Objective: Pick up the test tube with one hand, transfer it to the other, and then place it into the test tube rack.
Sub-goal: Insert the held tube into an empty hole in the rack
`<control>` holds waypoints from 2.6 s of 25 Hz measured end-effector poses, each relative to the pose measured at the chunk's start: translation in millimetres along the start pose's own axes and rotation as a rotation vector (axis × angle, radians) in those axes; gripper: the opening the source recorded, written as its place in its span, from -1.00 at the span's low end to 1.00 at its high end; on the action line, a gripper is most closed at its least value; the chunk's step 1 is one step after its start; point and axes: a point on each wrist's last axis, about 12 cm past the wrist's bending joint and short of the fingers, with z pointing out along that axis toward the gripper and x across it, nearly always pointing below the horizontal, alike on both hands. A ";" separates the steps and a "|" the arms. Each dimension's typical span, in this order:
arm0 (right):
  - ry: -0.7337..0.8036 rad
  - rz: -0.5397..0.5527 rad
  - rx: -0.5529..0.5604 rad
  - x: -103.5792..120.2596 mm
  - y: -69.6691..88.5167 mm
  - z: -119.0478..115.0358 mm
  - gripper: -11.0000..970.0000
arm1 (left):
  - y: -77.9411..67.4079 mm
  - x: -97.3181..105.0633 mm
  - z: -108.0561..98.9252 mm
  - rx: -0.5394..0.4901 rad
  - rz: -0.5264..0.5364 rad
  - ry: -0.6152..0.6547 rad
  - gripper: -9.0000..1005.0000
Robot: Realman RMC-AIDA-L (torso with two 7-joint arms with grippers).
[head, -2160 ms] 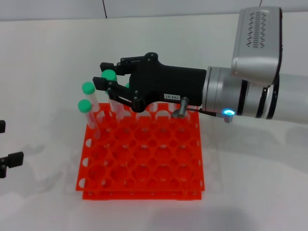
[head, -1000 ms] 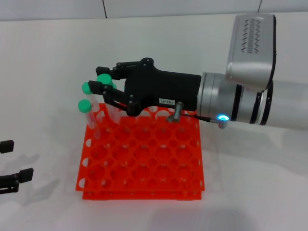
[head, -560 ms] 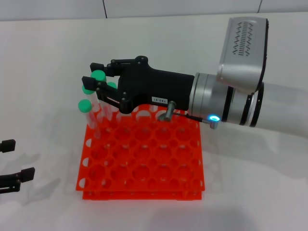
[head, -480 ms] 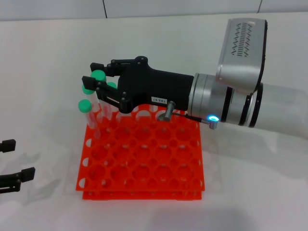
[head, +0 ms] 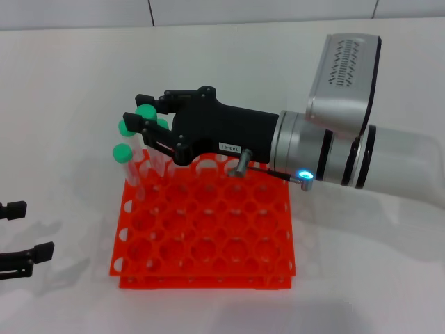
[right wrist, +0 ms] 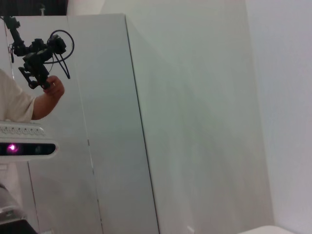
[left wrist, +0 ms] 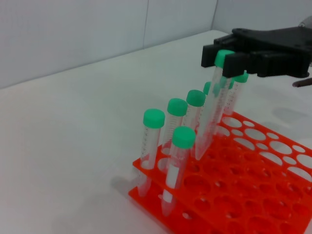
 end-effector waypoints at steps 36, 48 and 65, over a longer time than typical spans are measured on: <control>0.012 -0.013 0.002 7.8 2.3 9.1 -0.23 | 3.5 -7.2 6.2 0.012 0.010 0.003 0.76; 0.023 -0.017 0.007 9.6 0.0 8.7 -0.20 | 5.3 -9.6 9.1 0.021 0.012 0.000 0.76; 0.025 -0.015 0.010 9.8 -1.7 8.5 -0.17 | 6.5 -11.3 11.0 0.023 0.016 0.007 0.76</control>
